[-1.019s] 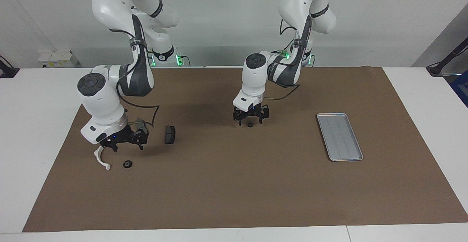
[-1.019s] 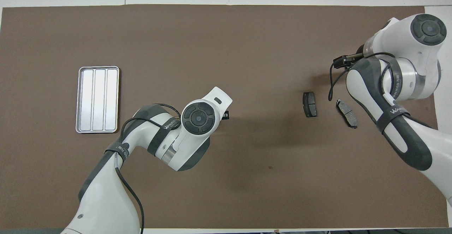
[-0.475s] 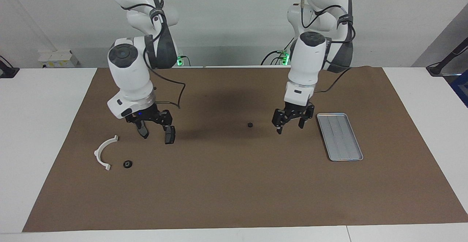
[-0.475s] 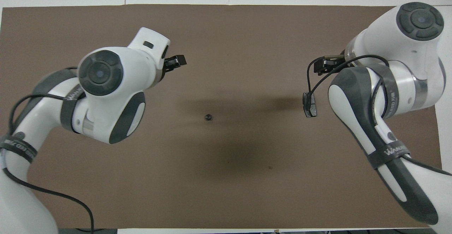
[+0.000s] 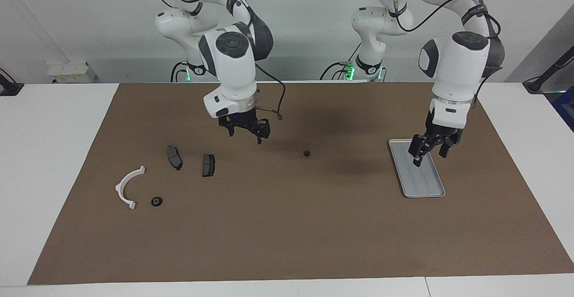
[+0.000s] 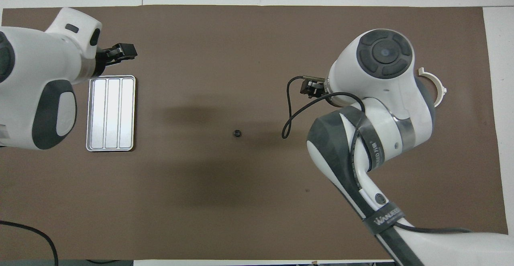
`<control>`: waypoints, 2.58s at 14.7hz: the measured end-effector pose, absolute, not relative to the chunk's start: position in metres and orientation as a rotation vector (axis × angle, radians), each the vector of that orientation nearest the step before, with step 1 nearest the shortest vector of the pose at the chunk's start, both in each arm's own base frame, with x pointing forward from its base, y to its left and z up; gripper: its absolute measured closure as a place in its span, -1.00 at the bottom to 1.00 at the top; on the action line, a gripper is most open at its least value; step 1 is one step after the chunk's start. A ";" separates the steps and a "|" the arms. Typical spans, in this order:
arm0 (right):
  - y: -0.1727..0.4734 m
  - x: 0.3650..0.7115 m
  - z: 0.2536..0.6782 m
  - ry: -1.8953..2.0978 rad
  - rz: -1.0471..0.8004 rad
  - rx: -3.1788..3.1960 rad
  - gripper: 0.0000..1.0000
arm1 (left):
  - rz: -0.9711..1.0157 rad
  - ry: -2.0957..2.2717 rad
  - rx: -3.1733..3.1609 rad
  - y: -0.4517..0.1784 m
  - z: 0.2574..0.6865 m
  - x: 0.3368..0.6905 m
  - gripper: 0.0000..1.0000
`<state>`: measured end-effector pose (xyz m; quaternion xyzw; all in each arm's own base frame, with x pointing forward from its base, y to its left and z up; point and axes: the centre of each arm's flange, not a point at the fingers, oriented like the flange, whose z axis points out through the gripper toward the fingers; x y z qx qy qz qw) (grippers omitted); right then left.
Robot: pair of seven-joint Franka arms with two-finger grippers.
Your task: Place bearing gear from tray to pile
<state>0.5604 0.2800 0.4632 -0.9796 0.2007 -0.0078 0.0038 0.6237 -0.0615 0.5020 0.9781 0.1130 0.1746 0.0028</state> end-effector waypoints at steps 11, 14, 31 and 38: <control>0.393 0.500 0.413 0.709 0.009 -3.038 -1.00 | 0.121 -0.065 3.208 -0.026 0.555 0.555 -1.00; 0.401 0.500 0.392 0.706 0.018 -3.046 -1.00 | 0.041 -0.049 3.191 -0.023 0.558 0.544 -1.00; 0.455 0.523 0.301 0.729 -0.145 -3.061 -1.00 | 0.003 -0.094 3.175 -0.024 0.573 0.543 -1.00; 0.456 0.526 0.298 0.724 -0.162 -3.045 -0.95 | -0.120 -0.102 3.177 -0.027 0.598 0.537 -1.00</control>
